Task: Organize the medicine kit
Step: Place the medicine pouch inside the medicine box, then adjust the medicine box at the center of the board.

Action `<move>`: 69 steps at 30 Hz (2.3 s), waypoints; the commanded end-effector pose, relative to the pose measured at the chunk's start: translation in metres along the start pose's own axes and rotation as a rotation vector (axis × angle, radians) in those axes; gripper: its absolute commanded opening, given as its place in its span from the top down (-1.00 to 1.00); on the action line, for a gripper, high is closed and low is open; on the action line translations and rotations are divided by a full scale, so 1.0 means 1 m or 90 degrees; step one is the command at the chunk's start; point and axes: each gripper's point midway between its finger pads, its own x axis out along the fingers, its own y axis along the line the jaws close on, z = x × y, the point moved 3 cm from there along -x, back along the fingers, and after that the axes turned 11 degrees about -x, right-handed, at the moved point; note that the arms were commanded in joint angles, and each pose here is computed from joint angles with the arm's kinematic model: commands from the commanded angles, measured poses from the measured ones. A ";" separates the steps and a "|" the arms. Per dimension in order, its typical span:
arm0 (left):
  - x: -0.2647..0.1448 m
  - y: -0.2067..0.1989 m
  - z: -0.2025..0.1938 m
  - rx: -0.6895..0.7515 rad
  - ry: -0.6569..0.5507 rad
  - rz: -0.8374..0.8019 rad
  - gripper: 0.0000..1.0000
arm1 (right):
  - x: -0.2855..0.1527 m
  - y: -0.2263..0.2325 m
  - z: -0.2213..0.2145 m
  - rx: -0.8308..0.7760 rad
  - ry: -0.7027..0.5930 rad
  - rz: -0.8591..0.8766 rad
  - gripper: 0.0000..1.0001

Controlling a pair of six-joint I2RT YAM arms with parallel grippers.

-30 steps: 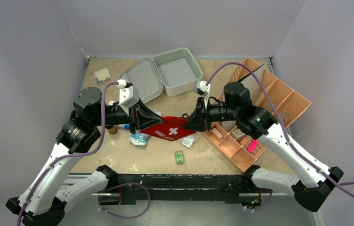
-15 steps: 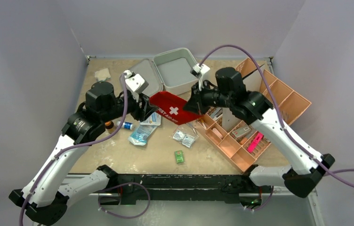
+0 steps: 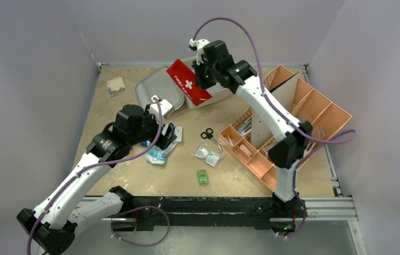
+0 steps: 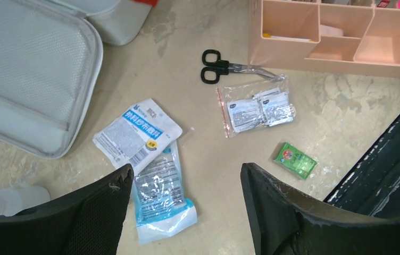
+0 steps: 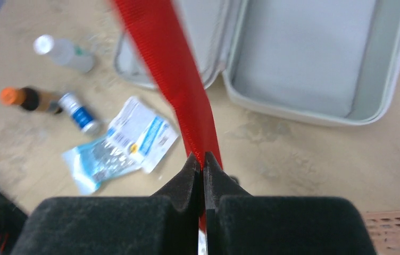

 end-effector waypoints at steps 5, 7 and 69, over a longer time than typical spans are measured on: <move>-0.015 0.007 0.019 0.002 -0.074 0.039 -0.45 | 0.037 -0.053 0.026 0.012 -0.035 -0.071 1.00; -0.011 0.007 0.015 0.007 -0.074 0.033 -0.45 | 0.047 -0.066 0.030 0.018 -0.045 -0.086 1.00; 0.142 0.080 0.117 -0.274 -0.085 0.270 -0.24 | -0.156 -0.023 -0.038 0.113 -0.176 -0.022 -0.98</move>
